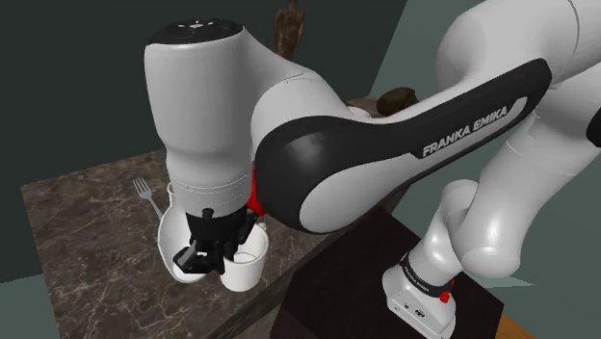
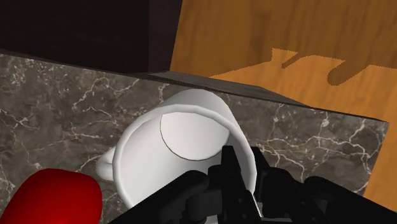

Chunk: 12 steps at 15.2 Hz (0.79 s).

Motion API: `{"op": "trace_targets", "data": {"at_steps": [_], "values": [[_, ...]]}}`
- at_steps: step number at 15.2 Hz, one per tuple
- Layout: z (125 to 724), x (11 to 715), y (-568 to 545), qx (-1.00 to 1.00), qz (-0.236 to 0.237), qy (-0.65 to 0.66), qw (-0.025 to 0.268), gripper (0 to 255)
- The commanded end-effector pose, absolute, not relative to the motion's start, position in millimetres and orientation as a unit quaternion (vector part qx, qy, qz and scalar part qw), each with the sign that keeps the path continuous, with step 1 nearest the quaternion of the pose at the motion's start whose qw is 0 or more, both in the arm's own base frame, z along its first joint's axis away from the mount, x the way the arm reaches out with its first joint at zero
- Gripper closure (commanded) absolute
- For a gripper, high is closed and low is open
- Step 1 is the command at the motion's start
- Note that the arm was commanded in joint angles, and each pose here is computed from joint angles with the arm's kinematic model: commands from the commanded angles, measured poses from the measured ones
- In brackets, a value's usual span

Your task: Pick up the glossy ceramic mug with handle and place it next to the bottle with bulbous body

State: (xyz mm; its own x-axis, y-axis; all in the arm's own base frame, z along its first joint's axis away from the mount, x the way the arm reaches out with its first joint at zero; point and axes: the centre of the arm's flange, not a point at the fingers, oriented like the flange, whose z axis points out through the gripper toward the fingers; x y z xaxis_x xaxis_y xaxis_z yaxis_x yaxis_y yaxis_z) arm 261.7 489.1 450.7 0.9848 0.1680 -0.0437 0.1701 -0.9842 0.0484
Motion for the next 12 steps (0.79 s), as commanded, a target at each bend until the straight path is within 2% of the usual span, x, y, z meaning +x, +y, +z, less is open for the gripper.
{"op": "trace_targets", "data": {"at_steps": [1, 12], "values": [[440.9, 261.4, 488.8, 0.996, -0.019, 0.085, 0.026, 255], [382.8, 261.4, 488.8, 0.996, -0.019, 0.085, 0.026, 255]]}}
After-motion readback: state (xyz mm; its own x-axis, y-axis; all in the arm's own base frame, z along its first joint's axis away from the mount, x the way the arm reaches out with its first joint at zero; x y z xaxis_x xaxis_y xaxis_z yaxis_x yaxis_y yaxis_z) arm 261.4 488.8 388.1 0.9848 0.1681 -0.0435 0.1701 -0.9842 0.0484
